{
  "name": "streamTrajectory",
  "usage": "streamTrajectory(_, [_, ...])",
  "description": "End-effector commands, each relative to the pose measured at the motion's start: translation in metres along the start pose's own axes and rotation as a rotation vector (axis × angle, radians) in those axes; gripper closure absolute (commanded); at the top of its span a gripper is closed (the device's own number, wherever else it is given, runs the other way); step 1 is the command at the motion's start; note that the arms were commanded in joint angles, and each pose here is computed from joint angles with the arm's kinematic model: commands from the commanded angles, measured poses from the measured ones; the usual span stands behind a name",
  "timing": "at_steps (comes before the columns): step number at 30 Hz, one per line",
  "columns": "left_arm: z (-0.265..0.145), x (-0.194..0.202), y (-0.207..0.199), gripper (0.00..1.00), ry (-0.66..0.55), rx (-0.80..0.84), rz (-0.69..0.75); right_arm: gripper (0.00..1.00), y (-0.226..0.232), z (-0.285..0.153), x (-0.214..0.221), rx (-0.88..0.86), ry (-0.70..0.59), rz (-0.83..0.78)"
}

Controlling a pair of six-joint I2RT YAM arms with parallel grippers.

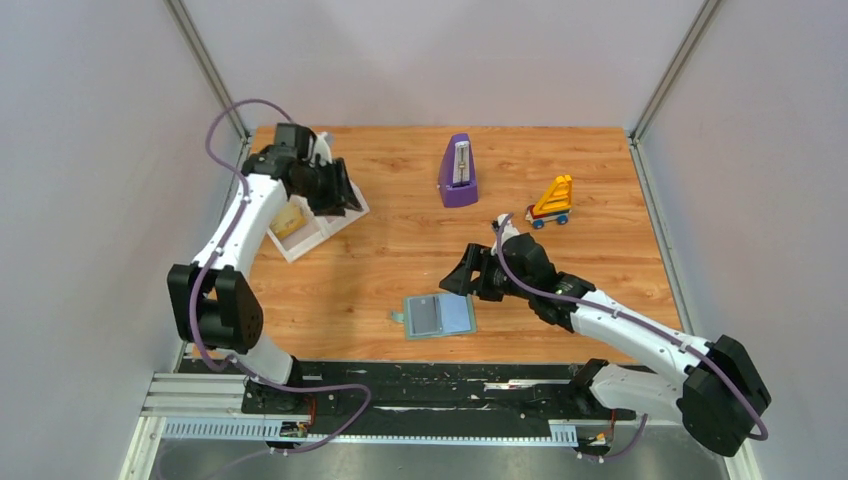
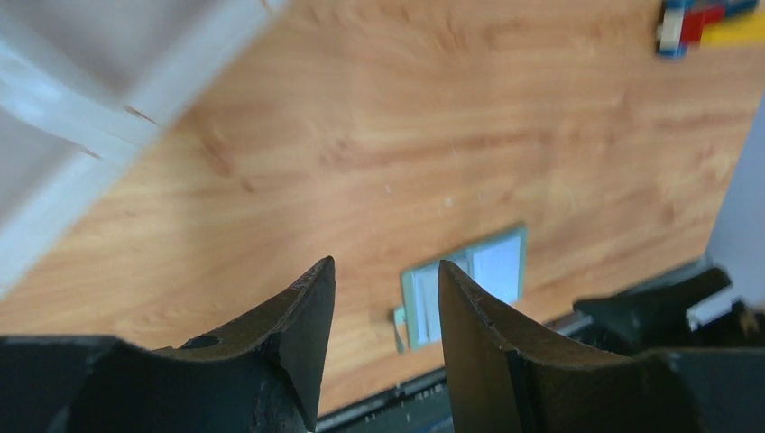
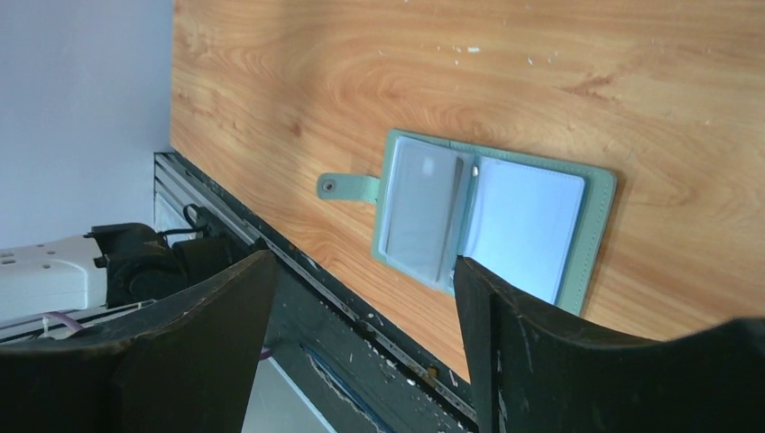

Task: Take the credit cards out of the card holder
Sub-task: Remove the credit card from the card holder.

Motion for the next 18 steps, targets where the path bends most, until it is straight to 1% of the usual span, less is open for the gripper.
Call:
streamTrajectory(1, [0.01,0.05,-0.033,0.46,0.078,0.104,0.034,0.26,0.008,0.001,0.002,-0.012,0.054,0.007])
streamTrajectory(2, [0.004,0.057,-0.041,0.46,0.069,0.129,0.04,0.25,0.006,0.002,0.003,-0.002,0.059,0.01])
streamTrajectory(3, [0.009,0.072,-0.048,0.46,0.099,0.155,0.051,0.24,0.004,0.002,0.003,0.005,0.06,0.009])
streamTrajectory(4, [0.005,0.078,-0.054,0.46,0.093,0.17,0.051,0.23,0.003,0.002,0.004,0.012,0.062,0.01])
streamTrajectory(5, [0.009,0.094,-0.059,0.46,0.125,0.184,0.06,0.23,0.002,0.002,0.004,0.017,0.061,0.01])
streamTrajectory(6, [0.005,0.098,-0.064,0.46,0.111,0.196,0.065,0.22,0.001,0.002,0.004,0.021,0.059,0.011])
streamTrajectory(7, [0.01,0.114,-0.065,0.46,0.145,0.192,0.068,0.22,0.0,0.003,0.004,0.027,0.059,0.011])
streamTrajectory(8, [0.008,0.117,-0.07,0.45,0.124,0.205,0.067,0.22,-0.001,0.003,0.004,0.036,0.058,0.012])
streamTrajectory(9, [0.013,0.133,-0.07,0.45,0.156,0.208,0.067,0.21,-0.002,0.004,0.003,0.047,0.057,0.013])
streamTrajectory(10, [0.014,0.136,-0.073,0.45,0.141,0.22,0.06,0.21,-0.004,0.005,0.004,0.06,0.06,0.014])
streamTrajectory(11, [0.019,0.151,-0.073,0.45,0.171,0.223,0.059,0.21,-0.004,0.006,0.004,0.068,0.063,0.015])
streamTrajectory(12, [0.023,0.154,-0.075,0.45,0.167,0.23,0.052,0.21,-0.005,0.007,0.005,0.074,0.07,0.017])
streamTrajectory(13, [0.029,0.168,-0.074,0.45,0.199,0.23,0.05,0.21,-0.006,0.008,0.006,0.082,0.075,0.019])
streamTrajectory(14, [0.034,0.169,-0.076,0.45,0.191,0.24,0.042,0.21,-0.006,0.008,0.006,0.087,0.078,0.022])
streamTrajectory(15, [0.04,0.183,-0.074,0.45,0.226,0.238,0.036,0.21,-0.006,0.009,0.007,0.09,0.082,0.023])
streamTrajectory(16, [0.045,0.183,-0.075,0.45,0.215,0.249,0.028,0.21,-0.006,0.009,0.008,0.094,0.081,0.025])
streamTrajectory(17, [0.051,0.194,-0.073,0.45,0.244,0.246,0.021,0.21,-0.007,0.01,0.008,0.099,0.082,0.028])
streamTrajectory(18, [0.056,0.198,-0.072,0.45,0.245,0.25,0.011,0.21,-0.007,0.011,0.009,0.104,0.082,0.029])
Point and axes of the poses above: each gripper's point midway between its finger pads, its own z axis out along the fingers, its own y axis along the line the jaws close on, x = y × z, the point moved 6 cm from there along -z, back along the fingers, and after that the axes turned 11 degrees about z, right-handed, at the moved point
